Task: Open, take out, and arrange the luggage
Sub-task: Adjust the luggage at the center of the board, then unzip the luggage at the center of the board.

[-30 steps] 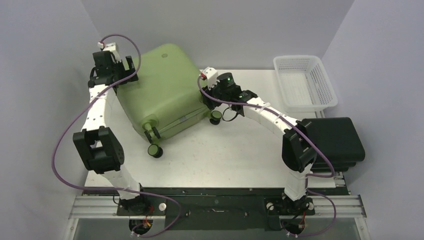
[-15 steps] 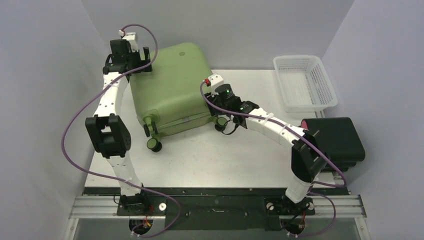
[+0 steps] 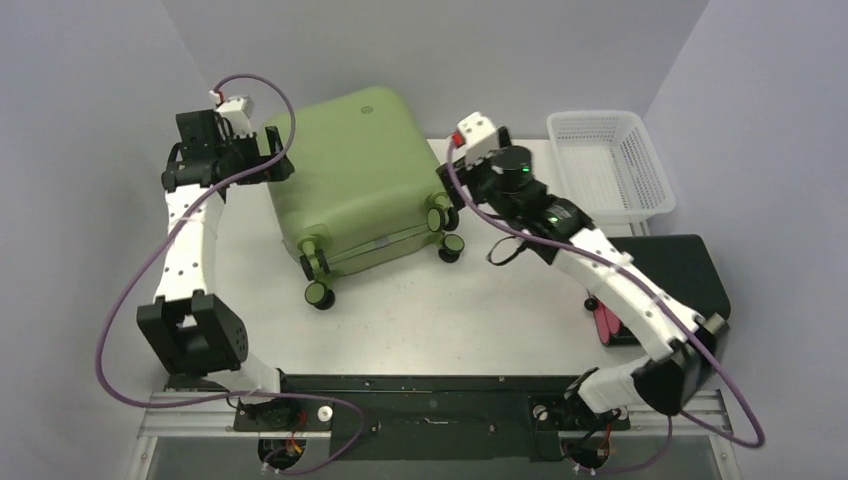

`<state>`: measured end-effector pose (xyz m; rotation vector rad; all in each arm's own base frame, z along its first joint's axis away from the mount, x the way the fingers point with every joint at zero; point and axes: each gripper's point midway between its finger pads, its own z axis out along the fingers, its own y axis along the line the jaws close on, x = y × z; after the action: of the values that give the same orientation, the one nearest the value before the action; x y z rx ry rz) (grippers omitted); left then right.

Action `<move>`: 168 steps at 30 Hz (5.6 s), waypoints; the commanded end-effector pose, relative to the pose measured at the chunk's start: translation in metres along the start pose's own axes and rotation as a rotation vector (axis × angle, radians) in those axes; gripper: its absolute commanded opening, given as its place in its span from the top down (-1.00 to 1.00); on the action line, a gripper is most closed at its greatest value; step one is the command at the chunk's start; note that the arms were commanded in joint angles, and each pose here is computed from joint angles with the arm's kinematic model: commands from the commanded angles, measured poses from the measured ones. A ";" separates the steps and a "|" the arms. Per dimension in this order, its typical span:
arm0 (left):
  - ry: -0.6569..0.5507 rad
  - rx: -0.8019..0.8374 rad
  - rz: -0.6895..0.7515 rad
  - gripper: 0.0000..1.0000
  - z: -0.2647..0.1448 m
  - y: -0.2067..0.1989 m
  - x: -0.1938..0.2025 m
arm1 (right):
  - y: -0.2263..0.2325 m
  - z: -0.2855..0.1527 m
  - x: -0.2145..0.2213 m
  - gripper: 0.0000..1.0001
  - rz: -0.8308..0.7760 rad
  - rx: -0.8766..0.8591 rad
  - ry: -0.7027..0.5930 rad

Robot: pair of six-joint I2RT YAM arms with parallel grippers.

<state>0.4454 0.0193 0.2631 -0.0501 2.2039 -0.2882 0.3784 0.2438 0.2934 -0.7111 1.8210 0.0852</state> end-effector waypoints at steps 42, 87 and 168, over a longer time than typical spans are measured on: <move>0.053 0.119 0.151 -0.93 -0.082 -0.031 0.079 | 0.130 0.037 0.114 -0.23 0.204 0.114 -0.564; 0.044 0.169 0.147 -0.93 -0.085 -0.041 0.078 | 0.104 0.078 0.137 1.00 0.311 0.104 -0.401; -0.027 0.732 0.271 -0.93 0.043 -0.291 -0.007 | 0.007 0.131 0.125 1.00 0.609 -0.241 -0.176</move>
<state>0.4269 -0.2604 0.2699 0.7637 2.0143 -0.9054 0.4387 0.2544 0.1076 -0.2900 1.8634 0.7509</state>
